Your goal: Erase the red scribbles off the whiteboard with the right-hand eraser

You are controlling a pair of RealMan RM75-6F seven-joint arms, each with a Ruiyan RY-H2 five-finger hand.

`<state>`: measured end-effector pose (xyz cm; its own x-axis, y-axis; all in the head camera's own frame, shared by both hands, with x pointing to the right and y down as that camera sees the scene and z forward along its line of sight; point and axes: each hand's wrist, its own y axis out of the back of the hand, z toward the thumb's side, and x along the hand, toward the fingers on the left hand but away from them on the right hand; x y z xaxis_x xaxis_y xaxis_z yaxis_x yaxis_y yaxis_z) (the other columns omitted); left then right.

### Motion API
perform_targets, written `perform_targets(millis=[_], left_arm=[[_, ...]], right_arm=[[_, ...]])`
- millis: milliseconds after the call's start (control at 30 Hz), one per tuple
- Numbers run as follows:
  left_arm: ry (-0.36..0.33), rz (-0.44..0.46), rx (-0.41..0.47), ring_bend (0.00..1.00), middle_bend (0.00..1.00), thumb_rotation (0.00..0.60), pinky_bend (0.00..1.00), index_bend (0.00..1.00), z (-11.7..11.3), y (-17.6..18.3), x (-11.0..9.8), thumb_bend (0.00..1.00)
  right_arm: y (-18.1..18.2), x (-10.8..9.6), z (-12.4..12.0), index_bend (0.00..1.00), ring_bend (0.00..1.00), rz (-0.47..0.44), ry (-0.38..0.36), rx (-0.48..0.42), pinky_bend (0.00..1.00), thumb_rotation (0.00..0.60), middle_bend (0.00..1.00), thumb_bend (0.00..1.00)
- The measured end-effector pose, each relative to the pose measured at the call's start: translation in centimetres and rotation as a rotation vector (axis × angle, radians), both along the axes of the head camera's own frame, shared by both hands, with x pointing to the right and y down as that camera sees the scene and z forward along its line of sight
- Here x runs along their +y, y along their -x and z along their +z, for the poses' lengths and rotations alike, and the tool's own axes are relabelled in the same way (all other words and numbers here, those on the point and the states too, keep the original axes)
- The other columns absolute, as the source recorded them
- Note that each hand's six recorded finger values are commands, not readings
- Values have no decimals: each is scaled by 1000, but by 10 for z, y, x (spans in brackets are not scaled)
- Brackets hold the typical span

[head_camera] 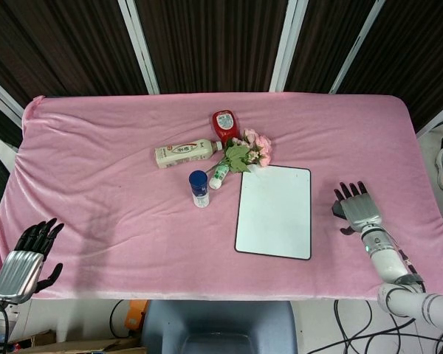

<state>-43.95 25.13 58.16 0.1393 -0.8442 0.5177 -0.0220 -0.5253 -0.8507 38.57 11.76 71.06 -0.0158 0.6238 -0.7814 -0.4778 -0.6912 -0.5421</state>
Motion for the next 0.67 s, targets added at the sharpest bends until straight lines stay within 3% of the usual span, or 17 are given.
perform_targets(millis=[133,267,500,667], left_arm=[[-5,-3,3,0,6,600,97,0,-1,1,0,394],[-14,-6,3,0,6,600,97,0,-3,2,0,394],[-35,-15,-2,0,6,600,96,0,-7,4,0,394],[-45,-22,-6,0,6,600,97,0,-9,5,-1,395]], right_arm=[[3,7,-26,0,7,29,-52,-66,125,600,34,304],[-2,19,-57,0,0,67,-151,-121,122,600,7,302],[-25,67,-120,0,0,160,-399,-230,82,600,0,300],[-38,94,-140,0,0,237,-473,-288,57,600,0,301]])
